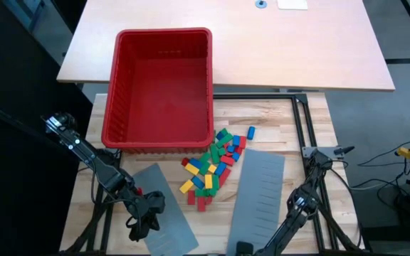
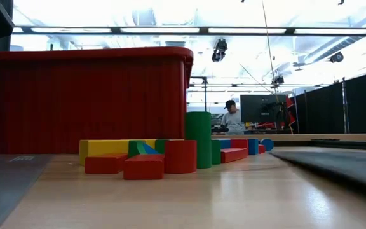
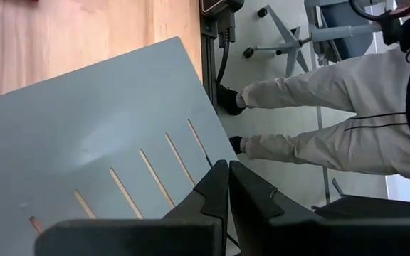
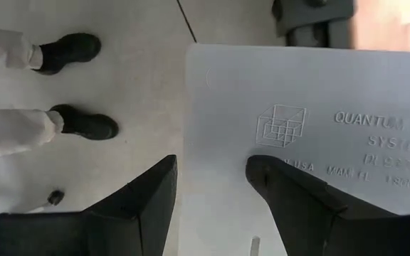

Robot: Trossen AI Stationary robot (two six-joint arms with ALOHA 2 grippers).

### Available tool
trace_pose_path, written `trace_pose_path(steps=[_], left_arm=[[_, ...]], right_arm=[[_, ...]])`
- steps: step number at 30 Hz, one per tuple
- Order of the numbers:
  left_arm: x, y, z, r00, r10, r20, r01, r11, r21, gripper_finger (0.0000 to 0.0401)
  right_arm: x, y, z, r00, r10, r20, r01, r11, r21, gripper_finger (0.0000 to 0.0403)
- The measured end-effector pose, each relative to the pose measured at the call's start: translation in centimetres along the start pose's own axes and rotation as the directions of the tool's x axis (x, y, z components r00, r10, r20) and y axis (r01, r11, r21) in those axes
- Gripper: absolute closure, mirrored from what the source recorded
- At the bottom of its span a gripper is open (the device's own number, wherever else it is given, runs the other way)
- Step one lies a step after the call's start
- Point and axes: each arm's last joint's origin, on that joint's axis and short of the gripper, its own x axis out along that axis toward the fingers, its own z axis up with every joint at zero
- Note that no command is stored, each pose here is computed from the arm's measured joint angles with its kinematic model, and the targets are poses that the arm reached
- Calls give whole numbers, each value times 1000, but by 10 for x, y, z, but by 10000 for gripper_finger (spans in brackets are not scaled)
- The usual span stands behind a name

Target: Sort blocks

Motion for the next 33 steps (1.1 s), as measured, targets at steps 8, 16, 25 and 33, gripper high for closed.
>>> trace_pose_path(steps=[8, 16, 25, 33], left_arm=[[0, 0, 0, 1000, 0, -1, 0, 1000, 0, 401], [0, 0, 0, 1000, -1, -1, 1, 1000, 7, 401], [0, 0, 0, 1000, 0, -3, 0, 1000, 20, 401], [0, 0, 0, 1000, 1, -4, -1, 1000, 23, 401]], right_arm=[[-4, -4, -7, 997, -61, -50, 61, 998, 3, 210], [-7, -12, -19, 978, -160, -136, 160, 987, -12, 210], [-27, 1, -29, 991, -89, -97, 95, 994, 62, 210], [-29, 10, -43, 993, -67, -93, 71, 997, 38, 210]])
